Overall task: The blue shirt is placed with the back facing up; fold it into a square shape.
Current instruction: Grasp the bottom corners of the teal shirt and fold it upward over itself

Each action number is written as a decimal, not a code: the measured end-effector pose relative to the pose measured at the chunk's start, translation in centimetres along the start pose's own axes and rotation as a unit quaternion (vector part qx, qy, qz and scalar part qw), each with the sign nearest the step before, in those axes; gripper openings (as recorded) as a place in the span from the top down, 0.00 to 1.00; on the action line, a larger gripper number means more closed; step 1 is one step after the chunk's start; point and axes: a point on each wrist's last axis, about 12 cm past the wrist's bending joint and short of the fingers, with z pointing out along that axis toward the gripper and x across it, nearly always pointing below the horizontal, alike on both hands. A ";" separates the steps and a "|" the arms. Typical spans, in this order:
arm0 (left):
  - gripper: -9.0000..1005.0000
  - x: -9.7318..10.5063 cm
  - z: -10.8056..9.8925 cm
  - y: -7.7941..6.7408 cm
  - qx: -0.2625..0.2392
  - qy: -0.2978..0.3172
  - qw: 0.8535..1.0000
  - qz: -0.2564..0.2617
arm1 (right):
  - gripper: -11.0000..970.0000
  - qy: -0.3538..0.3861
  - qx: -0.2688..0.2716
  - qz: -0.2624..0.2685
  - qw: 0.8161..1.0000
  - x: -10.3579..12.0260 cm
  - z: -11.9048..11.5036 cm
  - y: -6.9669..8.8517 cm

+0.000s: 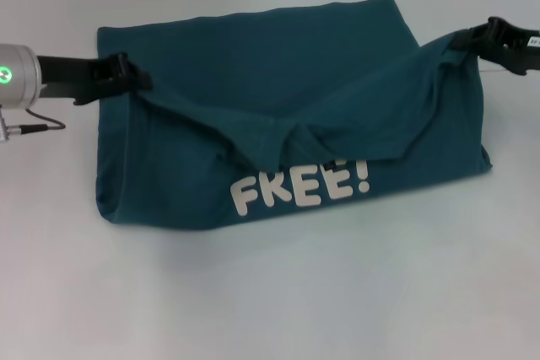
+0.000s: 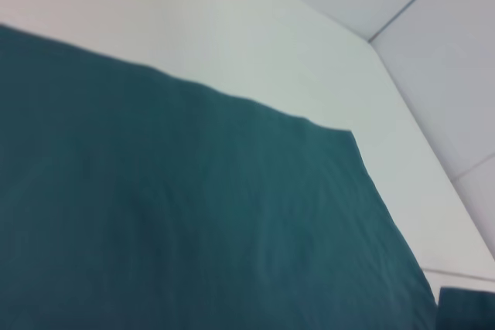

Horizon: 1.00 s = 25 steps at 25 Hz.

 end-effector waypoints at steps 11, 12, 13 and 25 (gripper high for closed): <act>0.98 1.2 3.3 -0.3 -0.054 -0.008 0.997 0.050 | 0.95 0.001 0.100 -0.041 0.994 1.7 3.0 -1.4; 0.98 1.4 3.7 -0.3 -0.062 -0.010 0.996 0.056 | 0.95 0.000 0.110 -0.048 0.993 2.0 3.3 -1.5; 0.98 1.6 3.9 -0.3 -0.069 -0.012 0.996 0.060 | 0.95 0.000 0.119 -0.057 0.991 2.3 3.8 -1.5; 0.98 0.8 4.2 -1.3 -0.076 -0.047 0.993 0.073 | 0.95 -0.021 0.115 -0.133 0.984 1.0 6.0 1.9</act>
